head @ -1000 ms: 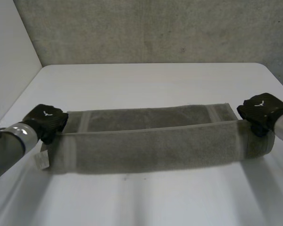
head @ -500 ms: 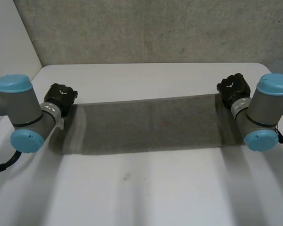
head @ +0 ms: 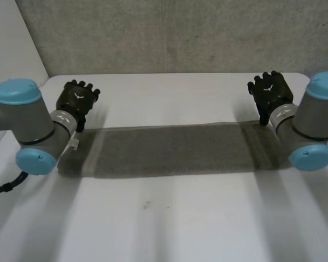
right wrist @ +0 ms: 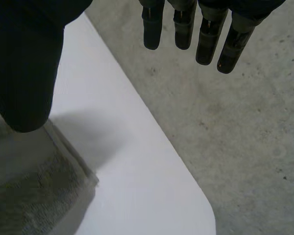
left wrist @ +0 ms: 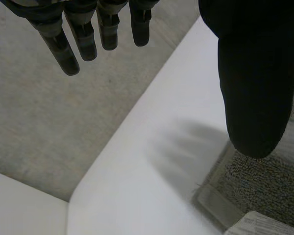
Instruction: Fold the towel.
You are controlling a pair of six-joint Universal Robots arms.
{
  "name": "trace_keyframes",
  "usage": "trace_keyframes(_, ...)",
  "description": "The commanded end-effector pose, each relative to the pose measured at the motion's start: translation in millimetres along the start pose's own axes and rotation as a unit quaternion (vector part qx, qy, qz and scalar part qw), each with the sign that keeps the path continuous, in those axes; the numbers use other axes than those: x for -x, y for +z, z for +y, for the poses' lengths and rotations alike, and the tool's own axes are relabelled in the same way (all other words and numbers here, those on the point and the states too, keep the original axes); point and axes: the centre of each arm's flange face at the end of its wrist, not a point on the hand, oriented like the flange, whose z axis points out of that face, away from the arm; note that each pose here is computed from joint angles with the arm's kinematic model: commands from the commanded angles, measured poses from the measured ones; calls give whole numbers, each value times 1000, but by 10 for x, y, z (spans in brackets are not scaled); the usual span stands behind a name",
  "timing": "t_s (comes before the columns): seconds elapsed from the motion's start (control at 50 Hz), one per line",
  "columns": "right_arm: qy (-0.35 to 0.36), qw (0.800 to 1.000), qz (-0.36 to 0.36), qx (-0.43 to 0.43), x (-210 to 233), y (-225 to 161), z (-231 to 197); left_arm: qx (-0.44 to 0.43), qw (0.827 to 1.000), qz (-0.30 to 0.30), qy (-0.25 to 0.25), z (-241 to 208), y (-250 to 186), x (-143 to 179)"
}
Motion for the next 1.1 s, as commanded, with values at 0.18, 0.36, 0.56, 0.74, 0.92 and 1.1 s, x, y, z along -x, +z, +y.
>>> trace_keyframes(0.18, 96, 980, -75, 156, -341, -671, 297, 14, 1000, 5, -9, 3, -744, -12)
trace_keyframes(0.36, 144, 968, -125, 161, -310, -730, 654, 23, 999, 11, -22, 137, -901, -135)
trace_keyframes(0.56, 139, 972, -112, 152, -265, -635, 881, 25, 999, 10, -33, 145, -902, -132)
trace_keyframes(0.74, 136, 972, -113, 156, -209, -593, 986, 26, 999, 11, -33, 151, -907, -137)
trace_keyframes(0.92, 115, 978, -29, 173, -530, -517, 1126, 27, 999, 12, -33, 158, -913, -143)
trace_keyframes(1.1, 54, 977, 31, 205, -925, -511, 1344, 29, 999, 11, -33, 165, -920, -137)
